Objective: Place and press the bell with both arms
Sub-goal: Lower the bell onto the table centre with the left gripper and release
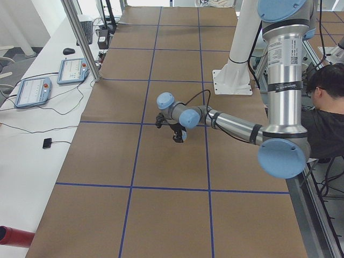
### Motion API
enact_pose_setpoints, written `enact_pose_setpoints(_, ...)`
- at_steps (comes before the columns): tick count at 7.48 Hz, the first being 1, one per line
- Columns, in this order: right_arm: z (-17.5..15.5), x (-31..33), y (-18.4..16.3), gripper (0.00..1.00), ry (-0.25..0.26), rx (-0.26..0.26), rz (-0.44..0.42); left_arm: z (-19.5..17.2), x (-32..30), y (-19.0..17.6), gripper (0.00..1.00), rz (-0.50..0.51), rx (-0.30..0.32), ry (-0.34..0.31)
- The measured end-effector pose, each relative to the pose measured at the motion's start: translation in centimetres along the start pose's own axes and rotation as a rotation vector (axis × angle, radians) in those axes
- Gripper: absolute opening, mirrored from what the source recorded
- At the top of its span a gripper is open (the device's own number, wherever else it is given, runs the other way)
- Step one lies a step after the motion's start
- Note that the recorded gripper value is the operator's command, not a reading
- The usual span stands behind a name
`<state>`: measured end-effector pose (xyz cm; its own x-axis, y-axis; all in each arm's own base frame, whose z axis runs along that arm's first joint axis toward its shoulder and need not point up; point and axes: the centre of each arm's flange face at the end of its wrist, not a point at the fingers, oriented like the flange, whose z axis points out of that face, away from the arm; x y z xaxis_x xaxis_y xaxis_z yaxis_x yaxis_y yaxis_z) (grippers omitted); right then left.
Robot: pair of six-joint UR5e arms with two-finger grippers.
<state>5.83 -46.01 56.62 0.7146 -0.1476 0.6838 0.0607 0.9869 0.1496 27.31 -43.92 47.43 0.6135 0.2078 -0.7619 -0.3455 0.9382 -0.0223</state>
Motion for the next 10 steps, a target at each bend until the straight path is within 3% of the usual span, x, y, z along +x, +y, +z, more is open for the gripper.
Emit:
enact_pose_setpoints(3, -0.1, -0.1, -0.1, 1.00, 0.000, 0.002, -0.005, -2.2, 14.3, -9.0, 0.06, -0.084, -0.056, -0.011)
enact_pose_setpoints(6, -0.2, -0.3, -0.2, 1.00, -0.003, 0.006, -0.009, -0.2, 30.1, -19.5, 0.06, -0.176, -0.112, -0.020)
enact_pose_setpoints(8, -0.2, -0.3, -0.2, 1.00, -0.005, 0.007, -0.009, 1.2, 35.2, -23.7, 0.06, -0.203, -0.099, 0.001)
enact_pose_setpoints(10, -0.3, -0.3, -0.2, 1.00, -0.007, 0.007, -0.009, 1.9, 39.2, -25.3, 0.23, -0.225, -0.095, 0.004)
